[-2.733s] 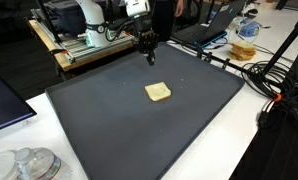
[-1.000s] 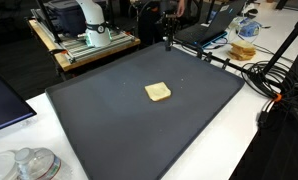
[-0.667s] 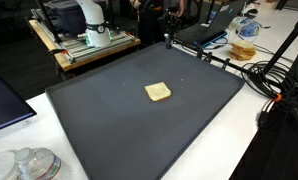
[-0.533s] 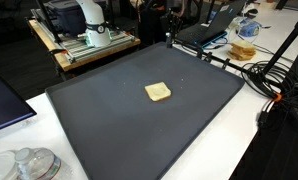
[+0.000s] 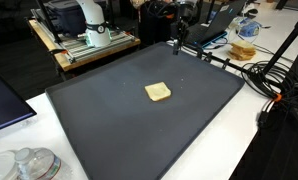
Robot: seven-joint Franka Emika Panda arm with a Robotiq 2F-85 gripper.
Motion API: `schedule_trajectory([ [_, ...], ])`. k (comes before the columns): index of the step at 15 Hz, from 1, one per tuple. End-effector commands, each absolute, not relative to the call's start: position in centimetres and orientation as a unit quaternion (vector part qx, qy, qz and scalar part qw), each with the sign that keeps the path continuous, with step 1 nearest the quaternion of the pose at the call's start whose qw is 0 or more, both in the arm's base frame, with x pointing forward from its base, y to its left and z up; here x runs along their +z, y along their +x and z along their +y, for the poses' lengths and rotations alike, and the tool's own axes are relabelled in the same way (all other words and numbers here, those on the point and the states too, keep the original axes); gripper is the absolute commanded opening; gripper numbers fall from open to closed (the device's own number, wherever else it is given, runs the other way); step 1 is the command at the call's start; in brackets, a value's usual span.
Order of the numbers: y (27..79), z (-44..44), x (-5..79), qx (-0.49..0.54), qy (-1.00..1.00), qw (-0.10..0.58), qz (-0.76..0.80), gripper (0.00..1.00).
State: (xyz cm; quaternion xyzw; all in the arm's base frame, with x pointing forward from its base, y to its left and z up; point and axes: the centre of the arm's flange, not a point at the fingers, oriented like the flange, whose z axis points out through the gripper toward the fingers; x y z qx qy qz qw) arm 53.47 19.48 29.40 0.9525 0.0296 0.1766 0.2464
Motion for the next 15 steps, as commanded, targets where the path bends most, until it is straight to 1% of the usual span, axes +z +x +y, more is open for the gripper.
schedule_trajectory([
  [1, 57.2, 20.2, 27.2, 0.175, 0.944, 0.280, 0.018, 0.05],
  [8, 61.4, 18.0, 24.3, 0.141, 0.940, 0.311, -0.015, 0.05],
  [12, 63.2, 15.7, 24.2, 0.112, 0.946, 0.304, -0.033, 0.05],
  [15, 63.6, 14.3, 24.5, 0.094, 0.953, 0.284, -0.038, 0.05],
])
